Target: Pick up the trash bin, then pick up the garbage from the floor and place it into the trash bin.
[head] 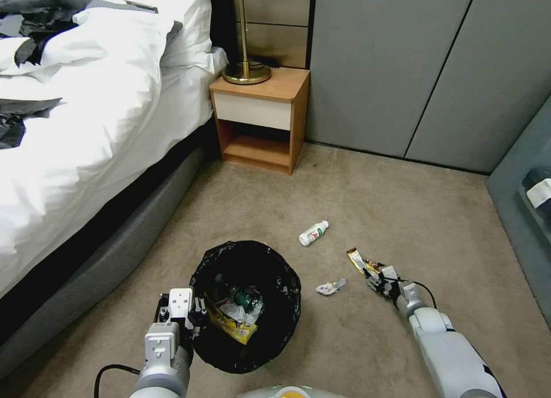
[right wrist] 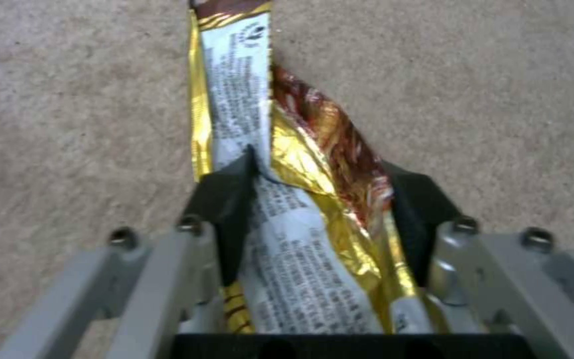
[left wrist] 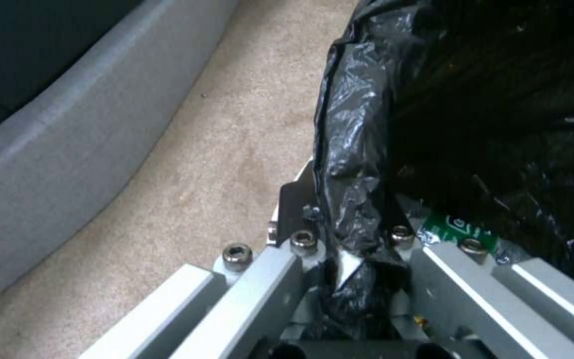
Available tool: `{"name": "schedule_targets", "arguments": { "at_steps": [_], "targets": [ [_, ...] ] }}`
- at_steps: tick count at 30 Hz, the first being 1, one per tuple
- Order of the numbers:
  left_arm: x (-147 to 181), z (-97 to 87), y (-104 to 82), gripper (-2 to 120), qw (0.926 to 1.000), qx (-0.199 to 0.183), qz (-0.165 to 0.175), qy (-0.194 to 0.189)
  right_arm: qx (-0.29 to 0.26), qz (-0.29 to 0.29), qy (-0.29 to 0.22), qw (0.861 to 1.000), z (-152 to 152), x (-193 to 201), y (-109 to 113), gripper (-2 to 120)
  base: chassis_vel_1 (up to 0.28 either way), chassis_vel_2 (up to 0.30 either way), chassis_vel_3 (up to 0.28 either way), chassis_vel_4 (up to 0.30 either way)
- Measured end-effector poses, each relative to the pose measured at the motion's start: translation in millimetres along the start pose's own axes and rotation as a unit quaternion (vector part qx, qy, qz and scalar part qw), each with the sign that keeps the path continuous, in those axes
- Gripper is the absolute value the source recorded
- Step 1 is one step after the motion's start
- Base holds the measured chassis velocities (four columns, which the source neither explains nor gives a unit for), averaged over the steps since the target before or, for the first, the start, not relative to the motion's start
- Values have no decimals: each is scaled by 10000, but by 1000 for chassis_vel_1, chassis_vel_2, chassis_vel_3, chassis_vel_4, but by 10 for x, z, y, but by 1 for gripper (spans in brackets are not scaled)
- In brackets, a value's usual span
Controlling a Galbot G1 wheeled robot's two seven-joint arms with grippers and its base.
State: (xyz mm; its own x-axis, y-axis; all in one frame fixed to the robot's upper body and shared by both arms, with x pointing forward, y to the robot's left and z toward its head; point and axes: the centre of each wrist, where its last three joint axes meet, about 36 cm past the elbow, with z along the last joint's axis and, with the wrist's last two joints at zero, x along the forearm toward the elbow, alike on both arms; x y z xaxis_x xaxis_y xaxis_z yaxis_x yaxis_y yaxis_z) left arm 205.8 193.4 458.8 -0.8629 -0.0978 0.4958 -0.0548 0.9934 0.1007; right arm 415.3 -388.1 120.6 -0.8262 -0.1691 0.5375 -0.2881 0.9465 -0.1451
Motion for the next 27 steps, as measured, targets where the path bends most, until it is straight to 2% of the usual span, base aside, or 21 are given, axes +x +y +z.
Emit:
{"name": "schedule_targets", "arguments": {
  "at_steps": [1, 3, 4, 6, 7, 10, 11, 12, 16, 20, 23, 24, 27],
  "targets": [
    [0, 0, 0, 1, 10000, 0, 0, 0, 0, 0, 0, 10000, 0, 0, 0, 41, 0, 0, 0, 0],
    [-1, -3, -4, 1, 10000, 4, 5, -6, -19, 26, -26, 10000, 11, 17, 33, 32, 0, 0, 0, 0],
    [-1, -3, -4, 1, 10000, 4, 5, -6, -19, 26, -26, 10000, 11, 17, 33, 32, 0, 0, 0, 0],
    [1, -4, -15, 1, 10000, 14, 26, -9, -47, 52, -49, 10000, 15, 30, 64, 19, 0, 0, 0, 0],
    [1, -4, -15, 1, 10000, 14, 26, -9, -47, 52, -49, 10000, 15, 30, 64, 19, 0, 0, 0, 0],
    [3, -1, -15, 1, 10000, 12, 28, -14, -64, 69, -53, 9999, 30, 44, 96, 7, 0, 0, 0, 0],
    [3, -1, -15, 1, 10000, 12, 28, -14, -64, 69, -53, 9999, 30, 44, 96, 7, 0, 0, 0, 0],
    [5, 0, -15, 1, 10000, 10, 29, -14, -64, 78, -57, 9999, 35, 51, 103, 0, 0, 0, 0, 0],
    [8, -9, -15, 1, 10000, 10, 34, -31, -69, 121, -150, 9998, 3, 70, 130, 0, 0, 0, 0, 0],
    [4, -18, -27, 1, 10000, 19, 58, -51, -120, 233, -466, 9986, -146, 91, 139, 0, 0, 0, 0, 0],
    [-5, -14, -34, 1, 10000, 31, 81, -48, -357, 409, -993, 9936, -428, 139, 196, 0, 0, 0, 0, 0],
    [-5, -14, -34, 1, 10000, 31, 81, -48, -357, 409, -993, 9936, -428, 139, 196, 0, 0, 0, 0, 0],
    [-24, -1, -38, 1, 9999, 29, 100, -33, -661, 441, -1880, 9790, -976, 338, 364, 0, 0, 0, 0, 0]
  ]
}}
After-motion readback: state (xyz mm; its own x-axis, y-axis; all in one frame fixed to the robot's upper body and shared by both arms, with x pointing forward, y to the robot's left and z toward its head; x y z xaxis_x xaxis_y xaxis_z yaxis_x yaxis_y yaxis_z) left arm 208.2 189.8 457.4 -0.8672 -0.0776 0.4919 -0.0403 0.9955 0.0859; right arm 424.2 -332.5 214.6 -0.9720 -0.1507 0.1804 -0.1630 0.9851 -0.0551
